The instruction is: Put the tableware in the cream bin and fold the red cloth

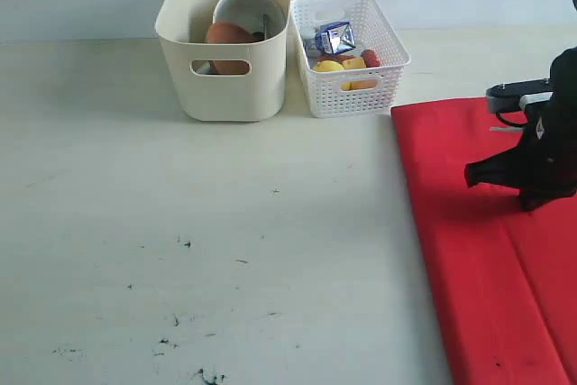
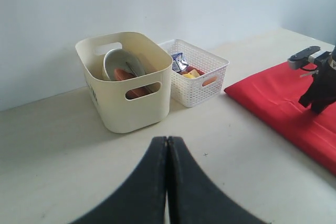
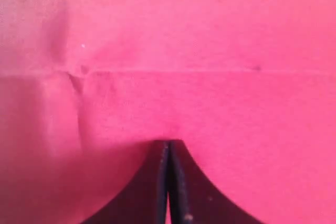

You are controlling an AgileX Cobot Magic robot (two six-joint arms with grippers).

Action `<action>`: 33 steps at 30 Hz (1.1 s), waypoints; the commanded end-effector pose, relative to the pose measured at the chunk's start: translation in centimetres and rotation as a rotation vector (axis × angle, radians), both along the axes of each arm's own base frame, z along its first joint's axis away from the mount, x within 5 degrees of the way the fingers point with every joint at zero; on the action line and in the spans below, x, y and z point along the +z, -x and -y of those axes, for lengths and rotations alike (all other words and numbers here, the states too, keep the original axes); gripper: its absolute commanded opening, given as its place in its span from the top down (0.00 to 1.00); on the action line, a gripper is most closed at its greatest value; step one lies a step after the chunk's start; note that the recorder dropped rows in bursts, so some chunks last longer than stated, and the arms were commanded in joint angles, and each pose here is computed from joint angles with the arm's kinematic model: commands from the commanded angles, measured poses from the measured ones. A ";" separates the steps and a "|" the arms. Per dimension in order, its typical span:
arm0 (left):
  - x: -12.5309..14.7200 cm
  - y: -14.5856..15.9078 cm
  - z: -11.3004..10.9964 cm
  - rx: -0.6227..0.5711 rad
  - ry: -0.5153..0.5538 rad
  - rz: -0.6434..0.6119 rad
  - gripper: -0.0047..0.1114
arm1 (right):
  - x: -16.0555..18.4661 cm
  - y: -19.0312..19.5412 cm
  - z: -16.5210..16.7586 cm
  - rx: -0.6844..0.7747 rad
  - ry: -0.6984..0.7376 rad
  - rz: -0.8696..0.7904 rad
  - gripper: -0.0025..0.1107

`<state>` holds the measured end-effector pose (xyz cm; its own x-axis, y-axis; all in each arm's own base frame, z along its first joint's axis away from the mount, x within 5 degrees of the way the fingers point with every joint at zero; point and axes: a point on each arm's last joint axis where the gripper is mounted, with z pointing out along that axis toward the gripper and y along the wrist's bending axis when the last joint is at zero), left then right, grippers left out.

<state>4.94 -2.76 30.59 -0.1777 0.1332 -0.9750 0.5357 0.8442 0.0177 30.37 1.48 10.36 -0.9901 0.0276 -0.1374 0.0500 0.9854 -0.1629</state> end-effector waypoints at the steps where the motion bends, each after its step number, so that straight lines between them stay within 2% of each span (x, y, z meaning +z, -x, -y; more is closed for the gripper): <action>1: 0.1 0.1 0.0 0.002 0.016 0.016 0.96 | -2.3 0.8 1.8 -0.034 -0.002 -0.069 0.98; 8: 0.1 0.1 -0.1 0.003 0.019 0.016 0.96 | -3.1 -1.5 3.1 -0.016 -0.010 -0.038 0.98; 25: 0.5 1.4 -1.1 0.004 0.069 0.080 0.96 | -2.9 -11.0 3.2 0.088 0.007 0.096 0.98; 33: 0.6 2.2 -1.6 0.003 0.097 0.121 0.96 | -3.0 -14.4 2.0 0.128 -0.112 0.113 0.98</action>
